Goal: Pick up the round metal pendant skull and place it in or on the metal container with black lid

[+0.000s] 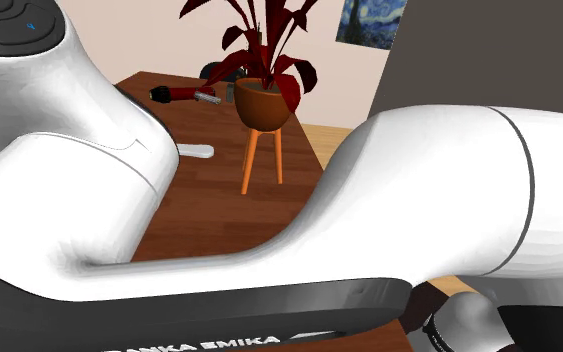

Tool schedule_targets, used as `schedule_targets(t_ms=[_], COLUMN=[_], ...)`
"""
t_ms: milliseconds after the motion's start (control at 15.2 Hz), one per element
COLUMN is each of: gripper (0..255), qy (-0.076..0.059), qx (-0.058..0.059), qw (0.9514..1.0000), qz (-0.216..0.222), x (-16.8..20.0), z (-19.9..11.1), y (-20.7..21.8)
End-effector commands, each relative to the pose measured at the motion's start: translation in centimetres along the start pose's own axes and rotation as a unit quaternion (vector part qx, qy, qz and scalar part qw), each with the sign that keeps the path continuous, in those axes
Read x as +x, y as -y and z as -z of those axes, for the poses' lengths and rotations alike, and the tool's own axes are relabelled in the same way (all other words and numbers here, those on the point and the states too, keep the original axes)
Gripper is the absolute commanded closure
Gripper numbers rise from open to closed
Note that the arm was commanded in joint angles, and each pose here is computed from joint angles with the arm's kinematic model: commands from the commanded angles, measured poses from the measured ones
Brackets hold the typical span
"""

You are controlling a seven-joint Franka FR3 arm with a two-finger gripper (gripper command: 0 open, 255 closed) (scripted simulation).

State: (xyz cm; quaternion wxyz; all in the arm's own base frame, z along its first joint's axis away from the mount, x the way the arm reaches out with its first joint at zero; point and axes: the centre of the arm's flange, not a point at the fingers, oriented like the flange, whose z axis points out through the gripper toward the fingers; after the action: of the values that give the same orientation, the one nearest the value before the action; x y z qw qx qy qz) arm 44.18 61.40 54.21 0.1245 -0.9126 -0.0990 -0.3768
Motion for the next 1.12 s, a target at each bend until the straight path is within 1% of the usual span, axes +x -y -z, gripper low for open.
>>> schedule_targets(t_ms=[0,264,528,1056], gripper=[0,0,0,0], qy=[0.000,0.000,0.000,0.000], qx=[0.000,0.000,0.000,0.000], qw=[1.0000,1.0000,1.0000,1.0000], qz=[0.000,0.000,0.000,0.000], x=[0.0,0.0,0.0,0.0], z=[0.0,0.0,5.0,5.0], y=[0.0,0.0,0.0,0.0])
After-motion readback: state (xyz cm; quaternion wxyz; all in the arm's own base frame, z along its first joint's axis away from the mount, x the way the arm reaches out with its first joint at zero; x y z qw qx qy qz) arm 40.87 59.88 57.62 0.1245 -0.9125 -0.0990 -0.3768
